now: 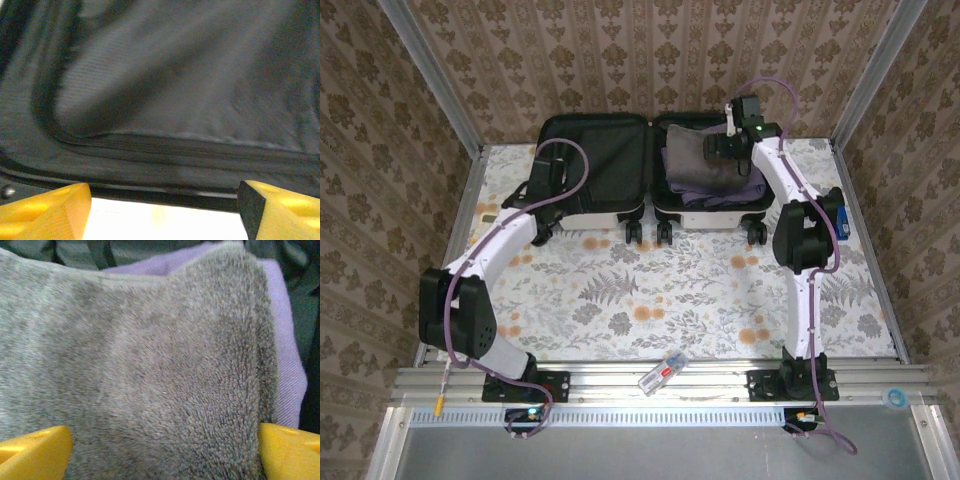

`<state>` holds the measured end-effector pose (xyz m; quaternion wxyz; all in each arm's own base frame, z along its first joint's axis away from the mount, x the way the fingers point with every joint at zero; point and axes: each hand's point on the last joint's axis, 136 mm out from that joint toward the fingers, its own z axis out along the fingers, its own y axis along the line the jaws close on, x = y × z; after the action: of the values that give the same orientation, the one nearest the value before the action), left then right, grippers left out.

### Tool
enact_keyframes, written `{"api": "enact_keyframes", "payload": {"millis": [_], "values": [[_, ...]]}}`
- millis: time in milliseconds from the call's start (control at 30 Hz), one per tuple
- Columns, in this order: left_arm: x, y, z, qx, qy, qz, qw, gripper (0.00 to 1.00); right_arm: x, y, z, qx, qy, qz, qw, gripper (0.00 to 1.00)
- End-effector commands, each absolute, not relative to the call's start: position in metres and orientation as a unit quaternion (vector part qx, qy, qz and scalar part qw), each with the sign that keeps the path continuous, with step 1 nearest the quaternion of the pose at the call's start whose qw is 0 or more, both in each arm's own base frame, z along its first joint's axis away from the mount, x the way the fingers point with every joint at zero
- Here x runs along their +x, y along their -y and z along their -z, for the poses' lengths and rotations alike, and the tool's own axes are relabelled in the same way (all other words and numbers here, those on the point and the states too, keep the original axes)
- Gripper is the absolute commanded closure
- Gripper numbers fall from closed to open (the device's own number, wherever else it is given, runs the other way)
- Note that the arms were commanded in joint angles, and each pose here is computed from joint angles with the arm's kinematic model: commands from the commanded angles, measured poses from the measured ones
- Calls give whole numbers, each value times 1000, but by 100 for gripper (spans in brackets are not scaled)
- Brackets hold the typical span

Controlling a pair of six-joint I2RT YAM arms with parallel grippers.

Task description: Pack the luggage

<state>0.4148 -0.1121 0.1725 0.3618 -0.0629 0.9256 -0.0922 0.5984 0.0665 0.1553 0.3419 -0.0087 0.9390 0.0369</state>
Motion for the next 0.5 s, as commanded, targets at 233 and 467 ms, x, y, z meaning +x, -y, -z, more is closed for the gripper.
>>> {"api": "enact_keyframes", "payload": {"millis": [233,467], "values": [[446,31,-180,-142,-916,46,372,21,584,-71,-159,14,-936,-123,331,8],[463,5,-157,-153,-925,32,346,25,569,-55,-206,20,-918,-124,376,9]]}}
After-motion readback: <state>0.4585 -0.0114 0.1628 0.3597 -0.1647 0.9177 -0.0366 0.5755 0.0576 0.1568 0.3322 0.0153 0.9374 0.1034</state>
